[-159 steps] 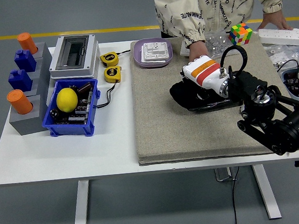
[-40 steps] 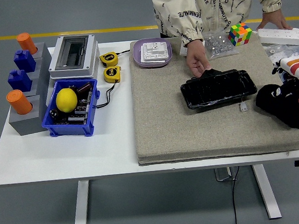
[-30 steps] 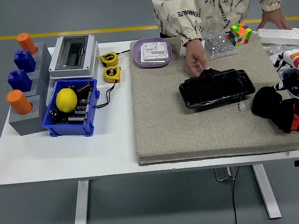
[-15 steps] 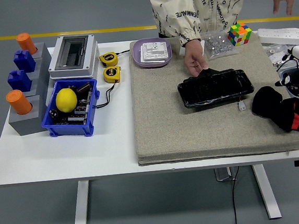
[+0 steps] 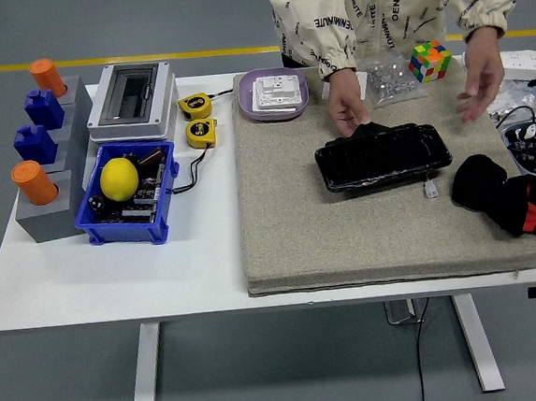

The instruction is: Pick the rag up,wipe the panel,place it on the desk

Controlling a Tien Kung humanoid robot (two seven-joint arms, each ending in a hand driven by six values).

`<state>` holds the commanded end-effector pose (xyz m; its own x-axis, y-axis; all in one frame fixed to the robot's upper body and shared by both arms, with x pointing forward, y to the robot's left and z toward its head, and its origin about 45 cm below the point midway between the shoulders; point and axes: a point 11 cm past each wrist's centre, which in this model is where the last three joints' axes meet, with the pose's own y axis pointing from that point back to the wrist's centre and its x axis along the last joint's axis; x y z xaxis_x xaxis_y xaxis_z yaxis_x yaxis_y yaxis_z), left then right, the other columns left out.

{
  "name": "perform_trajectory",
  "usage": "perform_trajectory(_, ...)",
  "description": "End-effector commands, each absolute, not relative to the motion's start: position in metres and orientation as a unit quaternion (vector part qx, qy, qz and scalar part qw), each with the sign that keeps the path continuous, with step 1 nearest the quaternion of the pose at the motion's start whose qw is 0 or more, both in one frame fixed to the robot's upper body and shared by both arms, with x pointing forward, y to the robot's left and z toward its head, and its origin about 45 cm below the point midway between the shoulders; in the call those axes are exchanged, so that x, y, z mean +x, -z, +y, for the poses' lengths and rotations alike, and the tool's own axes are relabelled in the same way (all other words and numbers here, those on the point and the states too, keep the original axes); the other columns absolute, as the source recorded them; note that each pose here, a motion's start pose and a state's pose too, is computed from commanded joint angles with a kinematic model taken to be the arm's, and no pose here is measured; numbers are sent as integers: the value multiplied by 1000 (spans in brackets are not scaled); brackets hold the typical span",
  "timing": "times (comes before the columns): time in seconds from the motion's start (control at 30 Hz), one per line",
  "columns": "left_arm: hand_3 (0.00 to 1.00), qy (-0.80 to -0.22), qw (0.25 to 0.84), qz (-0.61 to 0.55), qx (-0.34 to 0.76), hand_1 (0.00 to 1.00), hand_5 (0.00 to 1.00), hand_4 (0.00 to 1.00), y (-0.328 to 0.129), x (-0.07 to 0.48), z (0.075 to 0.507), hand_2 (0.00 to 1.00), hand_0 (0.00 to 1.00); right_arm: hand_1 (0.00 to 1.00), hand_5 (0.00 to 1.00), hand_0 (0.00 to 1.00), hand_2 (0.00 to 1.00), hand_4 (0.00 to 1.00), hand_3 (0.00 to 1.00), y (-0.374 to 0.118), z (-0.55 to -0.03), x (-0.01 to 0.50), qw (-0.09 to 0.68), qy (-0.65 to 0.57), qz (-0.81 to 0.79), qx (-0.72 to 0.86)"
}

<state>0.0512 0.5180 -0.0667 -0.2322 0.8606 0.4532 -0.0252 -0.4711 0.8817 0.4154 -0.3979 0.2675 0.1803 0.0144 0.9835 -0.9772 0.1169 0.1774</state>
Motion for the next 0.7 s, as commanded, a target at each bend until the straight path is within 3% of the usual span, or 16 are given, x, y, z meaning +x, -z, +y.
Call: perform_trajectory(0.7,573,-679,326,396,526,658,509,613,66,51,519,685,635,682,654,707,772,998,775,-261,-402,390,587,-394,-492,508)
